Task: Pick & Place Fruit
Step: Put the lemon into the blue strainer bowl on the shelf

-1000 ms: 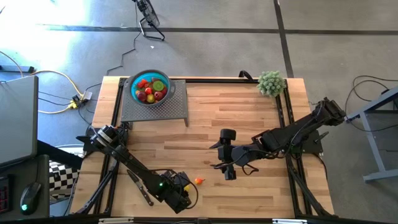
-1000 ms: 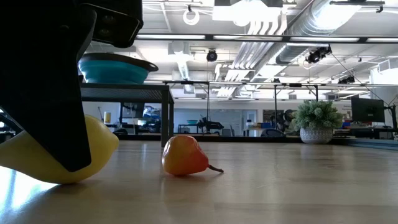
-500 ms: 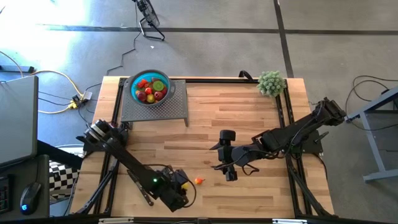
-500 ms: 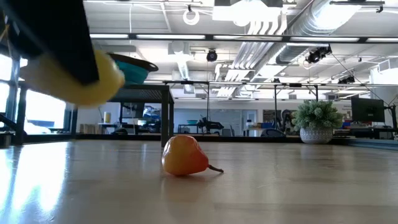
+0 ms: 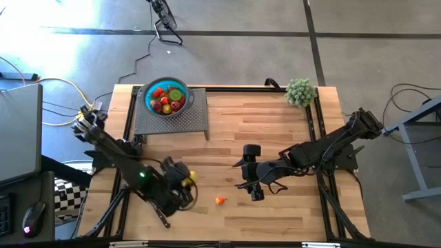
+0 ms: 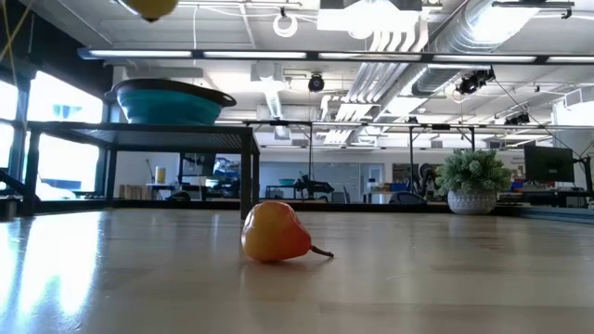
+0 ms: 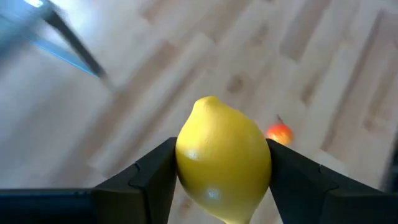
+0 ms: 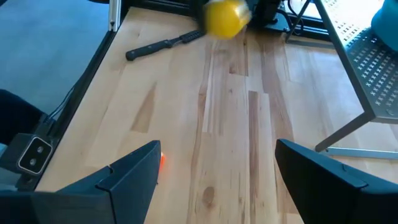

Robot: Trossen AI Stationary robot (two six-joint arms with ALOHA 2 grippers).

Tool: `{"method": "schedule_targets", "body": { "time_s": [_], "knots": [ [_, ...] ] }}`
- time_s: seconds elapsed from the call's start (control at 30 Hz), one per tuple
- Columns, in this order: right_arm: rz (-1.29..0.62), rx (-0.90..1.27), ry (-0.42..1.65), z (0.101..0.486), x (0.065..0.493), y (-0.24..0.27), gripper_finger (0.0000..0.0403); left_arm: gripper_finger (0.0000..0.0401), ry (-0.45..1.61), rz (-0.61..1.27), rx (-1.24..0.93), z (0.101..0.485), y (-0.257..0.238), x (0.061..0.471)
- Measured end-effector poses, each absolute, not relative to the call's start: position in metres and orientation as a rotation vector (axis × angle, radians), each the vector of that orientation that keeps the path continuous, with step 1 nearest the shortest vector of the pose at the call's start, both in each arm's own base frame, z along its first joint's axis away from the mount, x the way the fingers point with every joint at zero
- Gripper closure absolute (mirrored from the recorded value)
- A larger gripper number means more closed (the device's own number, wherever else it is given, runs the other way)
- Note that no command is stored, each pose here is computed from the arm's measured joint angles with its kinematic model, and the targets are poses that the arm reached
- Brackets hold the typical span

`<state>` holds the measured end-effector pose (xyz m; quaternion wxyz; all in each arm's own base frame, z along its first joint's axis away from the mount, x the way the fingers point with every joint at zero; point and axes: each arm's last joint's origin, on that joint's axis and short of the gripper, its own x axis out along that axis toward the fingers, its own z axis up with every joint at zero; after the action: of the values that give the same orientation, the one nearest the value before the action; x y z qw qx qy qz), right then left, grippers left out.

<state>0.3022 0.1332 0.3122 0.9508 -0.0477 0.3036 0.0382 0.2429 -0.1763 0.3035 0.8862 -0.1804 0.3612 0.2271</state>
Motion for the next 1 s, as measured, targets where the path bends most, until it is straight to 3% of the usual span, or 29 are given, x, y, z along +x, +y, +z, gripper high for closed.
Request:
{"method": "schedule_targets", "body": {
  "time_s": [0.47, 1.0],
  "knots": [
    [-0.063, -0.209, 0.591, 0.314, 0.309, 0.114, 0.0094, 0.0194, 0.517, 0.739, -0.245, 0.374, -0.079, 0.169],
    [-0.208, -0.164, 0.608, 0.314, 0.323, 0.066, 0.0094, 0.0194, 0.462, 1.205, -0.207, 0.396, 0.018, 0.130]
  ]
}}
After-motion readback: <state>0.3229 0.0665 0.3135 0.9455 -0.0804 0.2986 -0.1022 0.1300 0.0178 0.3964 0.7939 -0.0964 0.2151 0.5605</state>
